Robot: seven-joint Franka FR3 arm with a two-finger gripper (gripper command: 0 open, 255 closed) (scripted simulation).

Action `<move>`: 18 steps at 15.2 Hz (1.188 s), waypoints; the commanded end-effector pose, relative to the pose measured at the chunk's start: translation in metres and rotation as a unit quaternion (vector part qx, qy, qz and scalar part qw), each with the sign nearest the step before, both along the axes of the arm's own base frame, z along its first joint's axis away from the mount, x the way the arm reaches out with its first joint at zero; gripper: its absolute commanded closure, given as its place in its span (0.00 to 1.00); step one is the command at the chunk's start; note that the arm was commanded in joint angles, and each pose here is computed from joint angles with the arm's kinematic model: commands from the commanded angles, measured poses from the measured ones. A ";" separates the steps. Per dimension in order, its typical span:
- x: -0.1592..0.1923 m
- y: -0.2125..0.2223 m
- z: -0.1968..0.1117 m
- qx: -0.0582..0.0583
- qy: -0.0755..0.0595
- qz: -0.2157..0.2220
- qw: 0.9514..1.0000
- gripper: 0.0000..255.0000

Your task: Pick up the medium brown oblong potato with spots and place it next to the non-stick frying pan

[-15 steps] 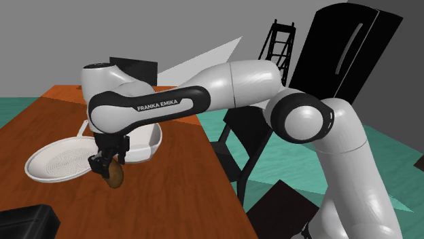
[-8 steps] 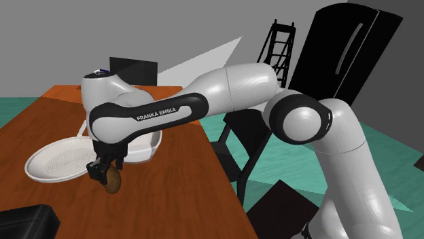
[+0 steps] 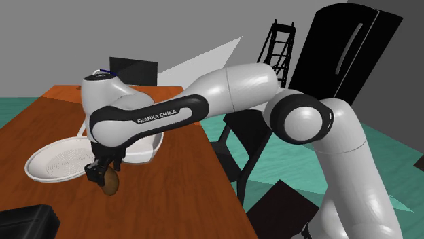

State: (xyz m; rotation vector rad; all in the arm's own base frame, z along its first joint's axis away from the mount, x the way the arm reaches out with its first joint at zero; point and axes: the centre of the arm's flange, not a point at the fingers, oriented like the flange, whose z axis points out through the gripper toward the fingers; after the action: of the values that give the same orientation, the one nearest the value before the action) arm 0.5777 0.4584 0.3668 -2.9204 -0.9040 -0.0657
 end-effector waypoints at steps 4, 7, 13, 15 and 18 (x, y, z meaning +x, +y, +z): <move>0.017 -0.006 -0.028 -0.019 0.019 -0.008 1.000 0.00; 0.006 -0.012 -0.027 -0.019 0.019 -0.009 1.000 0.00; 0.007 -0.015 0.023 -0.019 0.019 -0.009 1.000 0.00; 0.007 -0.015 0.023 -0.019 0.019 -0.009 1.000 0.00; 0.007 -0.015 0.023 -0.019 0.019 -0.009 1.000 0.00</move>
State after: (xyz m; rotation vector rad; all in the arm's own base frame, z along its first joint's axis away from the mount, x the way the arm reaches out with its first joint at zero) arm 0.5846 0.4434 0.3896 -2.9531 -0.8838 0.0069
